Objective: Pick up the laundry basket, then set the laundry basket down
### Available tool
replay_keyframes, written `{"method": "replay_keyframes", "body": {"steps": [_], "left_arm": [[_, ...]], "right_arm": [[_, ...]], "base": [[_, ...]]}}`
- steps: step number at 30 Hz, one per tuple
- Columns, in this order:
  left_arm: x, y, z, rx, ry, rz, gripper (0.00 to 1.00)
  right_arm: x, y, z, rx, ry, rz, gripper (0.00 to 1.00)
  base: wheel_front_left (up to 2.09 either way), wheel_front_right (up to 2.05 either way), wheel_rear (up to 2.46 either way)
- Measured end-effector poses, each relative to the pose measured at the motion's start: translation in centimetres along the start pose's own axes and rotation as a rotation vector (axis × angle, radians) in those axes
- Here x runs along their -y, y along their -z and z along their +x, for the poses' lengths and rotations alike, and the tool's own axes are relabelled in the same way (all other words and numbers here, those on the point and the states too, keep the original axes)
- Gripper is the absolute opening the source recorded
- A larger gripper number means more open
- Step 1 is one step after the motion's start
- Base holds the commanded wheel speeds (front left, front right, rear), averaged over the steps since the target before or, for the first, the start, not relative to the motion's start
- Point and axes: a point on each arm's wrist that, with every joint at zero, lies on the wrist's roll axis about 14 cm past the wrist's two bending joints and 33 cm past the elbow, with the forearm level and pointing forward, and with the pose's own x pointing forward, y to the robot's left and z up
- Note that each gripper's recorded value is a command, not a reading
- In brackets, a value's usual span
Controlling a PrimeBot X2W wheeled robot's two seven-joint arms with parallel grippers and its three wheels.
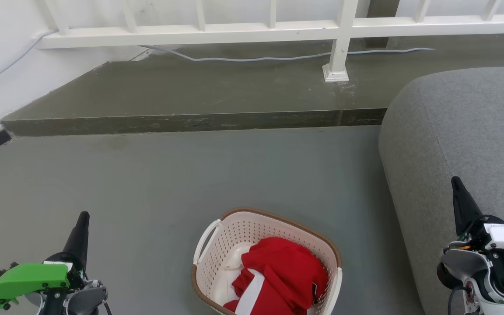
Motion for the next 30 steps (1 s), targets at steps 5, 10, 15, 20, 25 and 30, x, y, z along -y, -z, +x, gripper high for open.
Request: {"method": "replay_keyframes", "body": {"steps": [5, 10, 15, 20, 25, 30], "left_arm": [[0.0, 0.0, 0.0, 0.0, 0.0, 0.0, 0.0], [0.01, 0.0, 0.0, 0.0, 0.0, 0.0, 0.0], [0.0, 0.0, 0.0, 0.0, 0.0, 0.0, 0.0], [0.0, 0.0, 0.0, 0.0, 0.0, 0.0, 0.0], [0.0, 0.0, 0.0, 0.0, 0.0, 0.0, 0.0], [0.0, 0.0, 0.0, 0.0, 0.0, 0.0, 0.0]], "right_arm": [[0.0, 0.0, 0.0, 0.0, 0.0, 0.0, 0.0], [0.0, 0.0, 0.0, 0.0, 0.0, 0.0, 0.0], [0.0, 0.01, 0.0, 0.0, 0.0, 0.0, 0.0], [0.0, 0.01, 0.0, 0.0, 0.0, 0.0, 0.0], [0.0, 0.01, 0.0, 0.0, 0.0, 0.0, 0.0], [0.0, 0.01, 0.0, 0.0, 0.0, 0.0, 0.0]], "base": [[0.0, 0.0, 0.0], [0.0, 0.0, 0.0], [0.0, 0.0, 0.0], [0.0, 0.0, 0.0], [0.0, 0.0, 0.0], [0.0, 0.0, 0.0]]}}
